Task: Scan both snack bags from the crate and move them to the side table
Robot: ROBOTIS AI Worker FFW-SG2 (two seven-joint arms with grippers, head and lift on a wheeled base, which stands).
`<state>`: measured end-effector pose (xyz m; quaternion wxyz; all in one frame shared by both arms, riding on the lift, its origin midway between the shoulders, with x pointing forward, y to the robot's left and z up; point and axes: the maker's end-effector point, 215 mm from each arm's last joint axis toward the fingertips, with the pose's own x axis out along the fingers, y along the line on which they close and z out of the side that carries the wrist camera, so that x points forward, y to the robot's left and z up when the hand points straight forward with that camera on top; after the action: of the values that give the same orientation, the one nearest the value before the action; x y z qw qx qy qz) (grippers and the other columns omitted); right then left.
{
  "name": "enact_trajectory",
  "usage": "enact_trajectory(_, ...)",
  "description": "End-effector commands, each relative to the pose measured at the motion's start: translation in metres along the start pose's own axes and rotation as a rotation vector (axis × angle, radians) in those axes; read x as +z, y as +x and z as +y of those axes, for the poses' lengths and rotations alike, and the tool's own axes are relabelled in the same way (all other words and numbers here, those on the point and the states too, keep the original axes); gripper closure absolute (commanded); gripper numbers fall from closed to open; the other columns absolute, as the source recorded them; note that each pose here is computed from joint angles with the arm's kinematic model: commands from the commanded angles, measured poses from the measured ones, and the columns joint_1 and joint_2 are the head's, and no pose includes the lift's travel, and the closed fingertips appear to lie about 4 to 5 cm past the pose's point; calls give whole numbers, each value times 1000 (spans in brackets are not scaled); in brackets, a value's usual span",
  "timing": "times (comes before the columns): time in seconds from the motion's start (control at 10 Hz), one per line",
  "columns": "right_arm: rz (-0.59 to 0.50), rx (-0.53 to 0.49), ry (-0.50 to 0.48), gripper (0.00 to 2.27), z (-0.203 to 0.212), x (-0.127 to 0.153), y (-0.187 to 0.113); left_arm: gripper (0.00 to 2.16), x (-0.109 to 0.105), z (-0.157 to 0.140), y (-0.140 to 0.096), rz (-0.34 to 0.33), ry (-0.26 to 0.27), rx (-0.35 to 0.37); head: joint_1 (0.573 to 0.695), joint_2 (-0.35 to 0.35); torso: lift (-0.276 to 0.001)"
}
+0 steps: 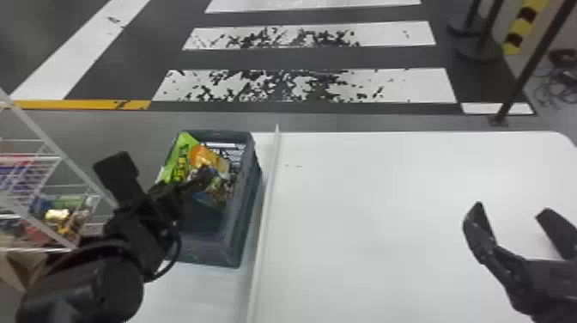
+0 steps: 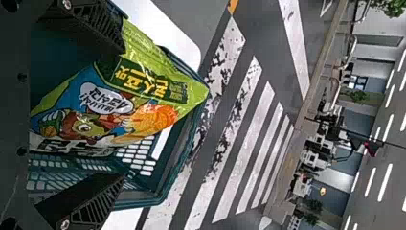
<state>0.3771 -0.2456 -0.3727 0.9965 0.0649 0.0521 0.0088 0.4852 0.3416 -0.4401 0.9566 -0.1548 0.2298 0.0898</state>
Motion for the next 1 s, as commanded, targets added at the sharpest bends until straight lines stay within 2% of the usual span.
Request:
enact_trajectory(0.0, 2, -2, 2, 60, -1, -1, -1, 73, -7, -8, 8, 13, 6, 0, 695, 127, -29)
enact_trajectory(0.3, 3, -4, 6, 56, -2, -1, -3, 70, -19, -19, 13, 35, 18, 33, 695, 107, -29)
enact_trajectory(0.6, 3, -3, 7, 53, -1, -1, -3, 73, -23, -7, 11, 41, 17, 79, 695, 99, -29)
enact_trajectory(0.9, 4, -1, 8, 53, 0, -1, -2, 73, -25, 8, 10, 47, -36, 99, 695, 117, -29)
